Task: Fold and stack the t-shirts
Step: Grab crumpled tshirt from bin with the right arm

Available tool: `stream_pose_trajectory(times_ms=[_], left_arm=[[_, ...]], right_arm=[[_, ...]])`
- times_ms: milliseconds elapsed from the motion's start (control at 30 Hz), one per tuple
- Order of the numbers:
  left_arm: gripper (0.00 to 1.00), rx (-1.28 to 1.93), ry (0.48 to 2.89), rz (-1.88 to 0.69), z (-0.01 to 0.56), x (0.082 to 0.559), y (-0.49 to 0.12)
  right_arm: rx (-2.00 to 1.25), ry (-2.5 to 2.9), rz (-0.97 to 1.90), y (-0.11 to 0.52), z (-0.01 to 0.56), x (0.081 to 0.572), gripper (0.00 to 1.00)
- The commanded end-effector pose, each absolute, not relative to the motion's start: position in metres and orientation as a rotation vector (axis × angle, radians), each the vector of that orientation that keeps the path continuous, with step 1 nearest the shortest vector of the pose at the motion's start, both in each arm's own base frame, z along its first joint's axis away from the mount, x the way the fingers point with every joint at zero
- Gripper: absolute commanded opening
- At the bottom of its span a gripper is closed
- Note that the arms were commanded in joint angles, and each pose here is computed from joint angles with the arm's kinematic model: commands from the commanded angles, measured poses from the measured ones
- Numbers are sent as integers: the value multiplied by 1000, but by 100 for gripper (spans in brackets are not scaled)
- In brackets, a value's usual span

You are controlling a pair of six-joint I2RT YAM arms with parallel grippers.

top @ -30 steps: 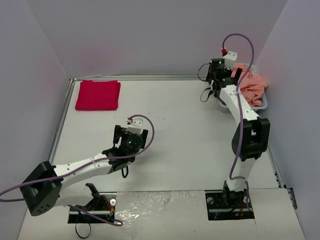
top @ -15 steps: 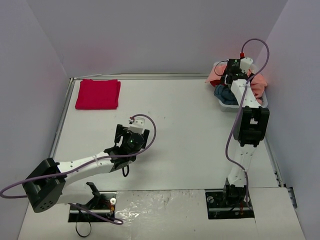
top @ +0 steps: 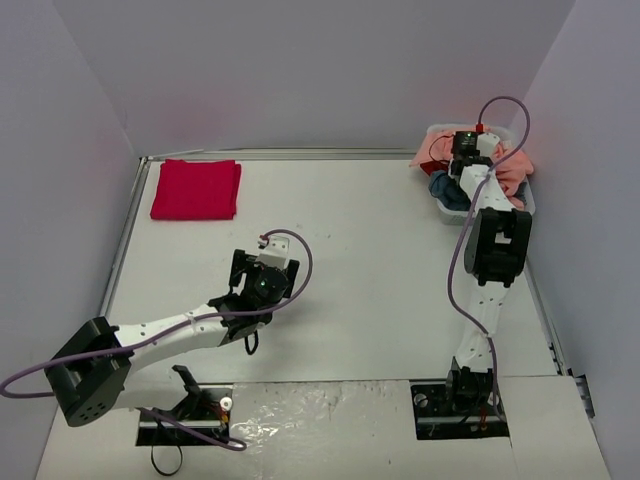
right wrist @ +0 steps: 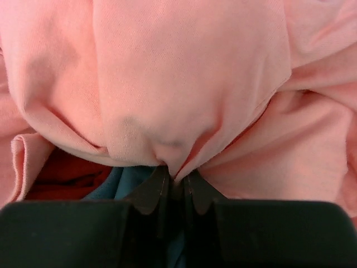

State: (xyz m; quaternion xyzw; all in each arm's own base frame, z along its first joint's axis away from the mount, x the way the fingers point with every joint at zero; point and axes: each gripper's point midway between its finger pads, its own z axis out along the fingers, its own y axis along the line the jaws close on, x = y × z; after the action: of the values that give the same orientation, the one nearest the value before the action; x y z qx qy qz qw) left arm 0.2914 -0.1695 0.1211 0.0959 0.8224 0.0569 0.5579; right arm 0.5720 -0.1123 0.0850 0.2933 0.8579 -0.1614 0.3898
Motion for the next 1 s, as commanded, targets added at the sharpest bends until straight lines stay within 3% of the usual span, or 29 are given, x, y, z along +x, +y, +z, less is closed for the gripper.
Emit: stream_pose_trajectory(times_ms=[0, 867, 933, 967], left_arm=[[94, 190, 1900, 108, 141, 299, -175], [94, 187, 1898, 103, 142, 297, -174], [94, 185, 1897, 98, 143, 297, -174], [94, 184, 1898, 101, 142, 297, -174]], right_arm=[[760, 2164, -329, -108, 101, 579, 0], [631, 1971, -269, -74, 219, 578, 0], [625, 1976, -265, -73, 219, 578, 11], [620, 1978, -260, -72, 218, 578, 22]])
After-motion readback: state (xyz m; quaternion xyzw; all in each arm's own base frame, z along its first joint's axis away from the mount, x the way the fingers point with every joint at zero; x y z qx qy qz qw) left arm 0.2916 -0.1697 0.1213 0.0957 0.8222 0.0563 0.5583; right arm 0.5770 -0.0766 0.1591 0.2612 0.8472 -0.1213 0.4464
